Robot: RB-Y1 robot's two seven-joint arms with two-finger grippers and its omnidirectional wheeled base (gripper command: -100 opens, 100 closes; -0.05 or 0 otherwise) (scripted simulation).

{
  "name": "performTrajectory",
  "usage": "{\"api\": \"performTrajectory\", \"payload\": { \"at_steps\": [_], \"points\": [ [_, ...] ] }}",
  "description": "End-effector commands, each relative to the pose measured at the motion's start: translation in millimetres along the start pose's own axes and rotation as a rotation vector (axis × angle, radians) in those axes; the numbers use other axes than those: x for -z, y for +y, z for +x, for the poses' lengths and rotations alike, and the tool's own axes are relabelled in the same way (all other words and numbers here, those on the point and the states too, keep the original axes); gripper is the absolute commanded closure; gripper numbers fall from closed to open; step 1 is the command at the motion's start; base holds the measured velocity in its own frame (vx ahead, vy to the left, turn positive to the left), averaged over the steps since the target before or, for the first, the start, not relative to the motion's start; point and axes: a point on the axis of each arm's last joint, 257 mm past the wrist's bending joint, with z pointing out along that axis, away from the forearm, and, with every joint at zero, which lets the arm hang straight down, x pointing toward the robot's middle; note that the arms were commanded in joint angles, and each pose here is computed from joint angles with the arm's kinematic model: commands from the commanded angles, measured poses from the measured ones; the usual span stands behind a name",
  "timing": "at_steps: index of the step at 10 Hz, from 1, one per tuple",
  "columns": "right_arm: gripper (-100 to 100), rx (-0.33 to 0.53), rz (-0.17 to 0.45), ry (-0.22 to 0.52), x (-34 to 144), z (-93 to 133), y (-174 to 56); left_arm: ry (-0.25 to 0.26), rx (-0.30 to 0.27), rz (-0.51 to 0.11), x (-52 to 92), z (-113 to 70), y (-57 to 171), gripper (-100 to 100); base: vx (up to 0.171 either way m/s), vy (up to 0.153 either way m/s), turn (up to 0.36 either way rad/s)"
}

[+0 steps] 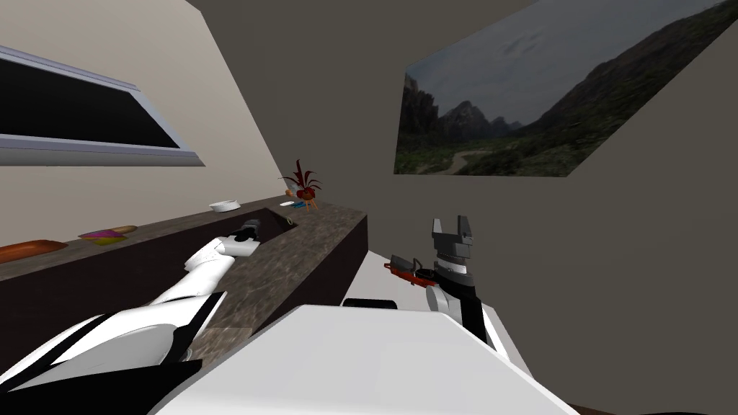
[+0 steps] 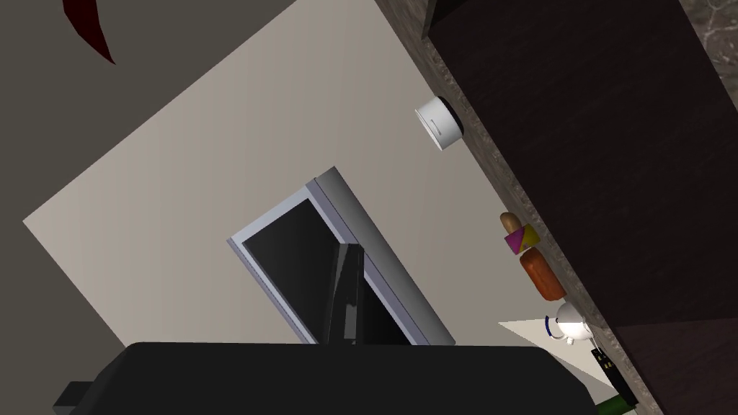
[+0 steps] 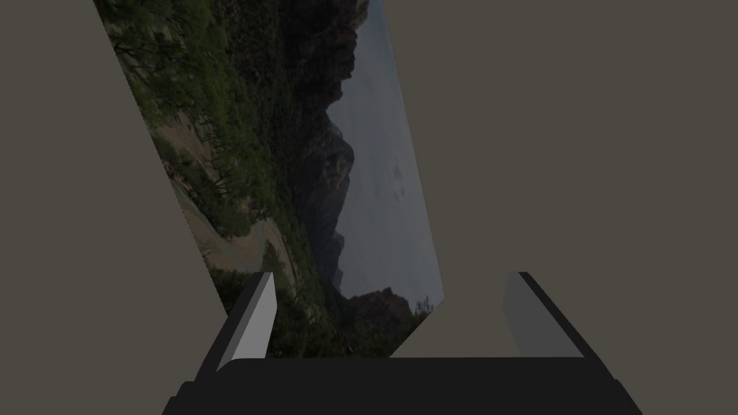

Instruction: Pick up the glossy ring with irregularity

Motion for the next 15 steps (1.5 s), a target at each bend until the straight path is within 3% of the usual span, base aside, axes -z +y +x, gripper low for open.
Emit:
{"api": "performTrajectory", "payload": {
  "at_steps": [1, 3, 5, 12, 13, 14, 15],
  "points": [
    [0, 0.0, 0.0, 0.0, 0.0, 0, 0, 0.0, 0.0, 0.0, 0.0, 0.0, 0, 100, 0.0, 0.0, 0.0],
    [0, 0.0, 0.0, 0.0, 0.0, 0, 0, 0.0, 0.0, 0.0, 0.0, 0.0, 0, 100, 0.0, 0.0, 0.0],
    [0, 0.0, 0.0, 0.0, 0.0, 0, 0, -0.008, -0.005, -0.025, -1.1, -3.9, 4, -100, 0.029, -0.003, -0.061],
    [0, 0.0, 0.0, 0.0, 0.0, 0, 0, -0.037, -0.023, -0.113, -3.2, -18.5, 17, -100, 0.112, -0.006, -0.098],
    [0, 0.0, 0.0, 0.0, 0.0, 0, 0, -0.034, -0.021, -0.103, -3.1, -17.5, 15, -100, 0.041, 0.002, -0.014],
    [0, 0.0, 0.0, 0.0, 0.0, 0, 0, -0.035, -0.022, -0.106, -3.0, -17.8, 15, 0, 0.008, 0.0, 0.002],
    [0, 0.0, 0.0, 0.0, 0.0, 0, 0, -0.04, -0.001, -0.109, -5.7, -28.6, 17, -100, -0.01, -0.014, -0.063]
  ]
}}
